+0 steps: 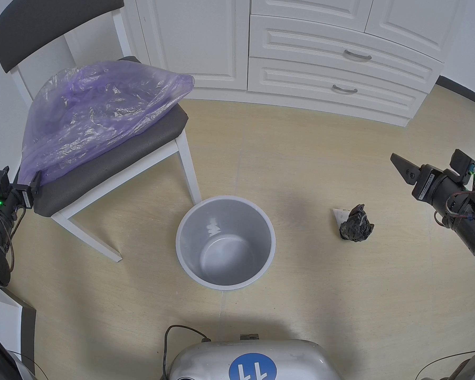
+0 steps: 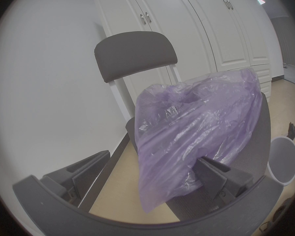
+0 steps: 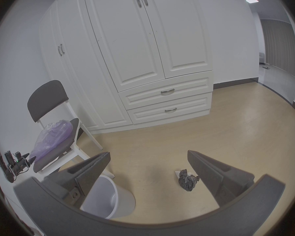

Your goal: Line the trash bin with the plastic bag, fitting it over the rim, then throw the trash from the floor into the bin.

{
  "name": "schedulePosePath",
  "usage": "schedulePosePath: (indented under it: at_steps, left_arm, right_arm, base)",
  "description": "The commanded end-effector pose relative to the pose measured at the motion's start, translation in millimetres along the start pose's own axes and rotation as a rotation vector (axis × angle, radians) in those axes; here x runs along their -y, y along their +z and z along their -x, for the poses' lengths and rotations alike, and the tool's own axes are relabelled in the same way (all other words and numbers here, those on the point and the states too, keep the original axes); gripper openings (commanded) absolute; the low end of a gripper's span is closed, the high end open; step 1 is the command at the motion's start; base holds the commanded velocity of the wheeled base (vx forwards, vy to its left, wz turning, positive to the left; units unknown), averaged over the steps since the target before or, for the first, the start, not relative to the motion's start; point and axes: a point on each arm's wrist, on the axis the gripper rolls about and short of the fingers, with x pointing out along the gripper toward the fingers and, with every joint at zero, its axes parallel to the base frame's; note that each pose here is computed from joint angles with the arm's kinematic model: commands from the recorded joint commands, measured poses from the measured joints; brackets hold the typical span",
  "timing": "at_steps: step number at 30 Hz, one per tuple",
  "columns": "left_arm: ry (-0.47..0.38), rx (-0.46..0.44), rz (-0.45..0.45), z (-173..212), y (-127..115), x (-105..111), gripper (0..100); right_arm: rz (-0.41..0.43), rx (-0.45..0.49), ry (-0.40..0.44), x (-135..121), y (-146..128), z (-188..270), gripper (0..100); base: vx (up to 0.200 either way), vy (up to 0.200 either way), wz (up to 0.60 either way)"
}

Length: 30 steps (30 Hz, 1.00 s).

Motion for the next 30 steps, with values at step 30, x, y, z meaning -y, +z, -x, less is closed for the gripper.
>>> schedulePosePath:
  at_steps: [30]
  left_arm:
    - [0.081,0.213,-0.037,16.1,63.1,-17.8,100]
  right_arm:
    - [-0.003,0.008,0.017,-3.1,0.8,2.3,100]
  base:
    - [0.0,0.0,0.0]
